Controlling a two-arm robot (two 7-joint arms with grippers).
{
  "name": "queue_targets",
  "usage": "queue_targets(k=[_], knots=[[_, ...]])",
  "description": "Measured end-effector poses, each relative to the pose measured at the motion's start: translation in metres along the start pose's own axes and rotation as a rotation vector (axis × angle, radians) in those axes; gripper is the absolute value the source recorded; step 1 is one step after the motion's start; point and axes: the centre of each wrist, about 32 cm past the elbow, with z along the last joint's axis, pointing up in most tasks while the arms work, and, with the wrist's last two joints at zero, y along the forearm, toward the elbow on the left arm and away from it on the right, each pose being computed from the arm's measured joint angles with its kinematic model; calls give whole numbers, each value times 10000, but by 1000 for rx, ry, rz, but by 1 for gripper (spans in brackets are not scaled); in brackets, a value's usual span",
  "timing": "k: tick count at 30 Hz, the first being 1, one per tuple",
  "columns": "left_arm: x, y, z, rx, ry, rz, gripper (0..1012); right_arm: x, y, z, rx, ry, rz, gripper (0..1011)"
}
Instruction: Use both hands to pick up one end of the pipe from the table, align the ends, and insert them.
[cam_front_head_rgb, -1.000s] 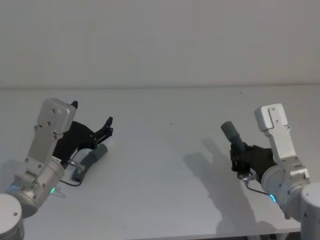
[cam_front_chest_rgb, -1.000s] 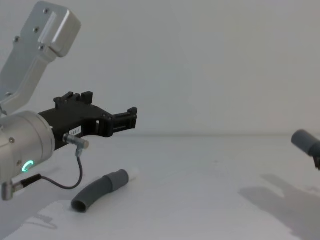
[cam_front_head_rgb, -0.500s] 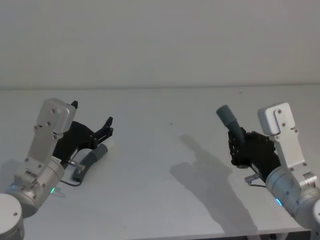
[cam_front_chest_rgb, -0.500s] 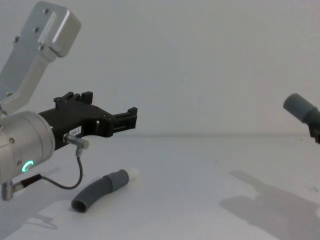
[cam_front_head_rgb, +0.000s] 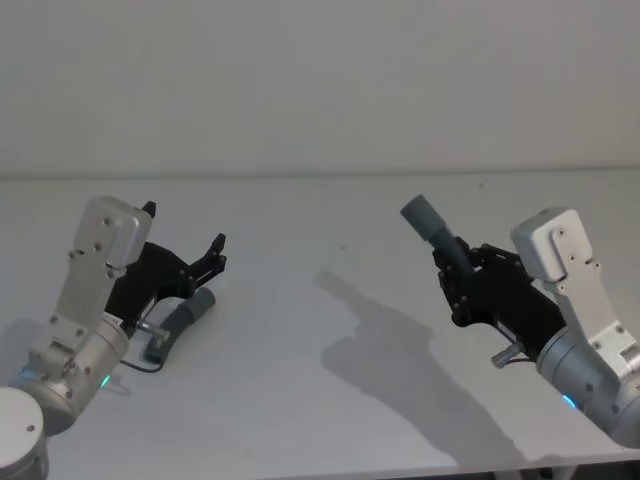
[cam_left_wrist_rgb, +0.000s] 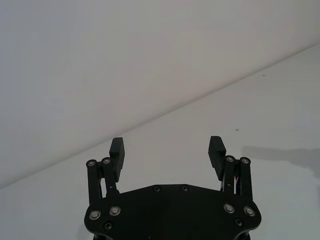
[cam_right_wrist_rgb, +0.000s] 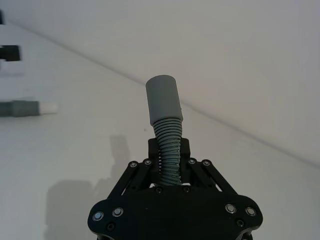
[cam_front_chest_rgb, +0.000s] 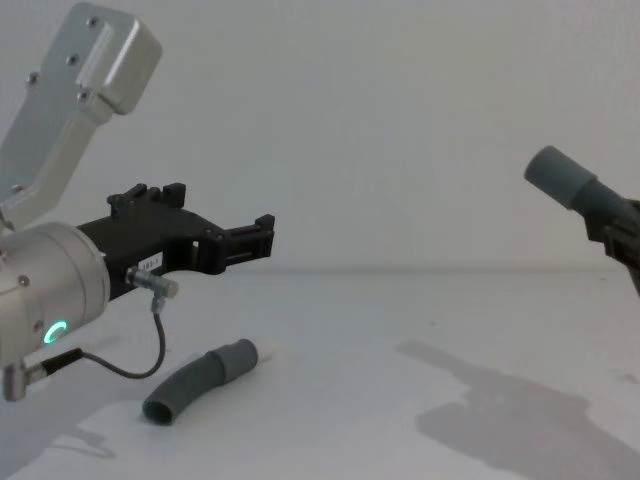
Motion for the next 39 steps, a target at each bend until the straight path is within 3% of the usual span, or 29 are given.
queue_targets(k=[18,25,32,39], knots=[[0,2,10,0,1,0,1001,479,146,-189,129,-95,260,185],[25,26,93,9,18,-21,1001,701,242,-271,171,-127,367,185],[84,78,220,42,63,-65,1001,921,346,-347,208,-159,466,185],[211,157,378,94,118,-131,1001,1080,411,-393,234,-184,529,185]])
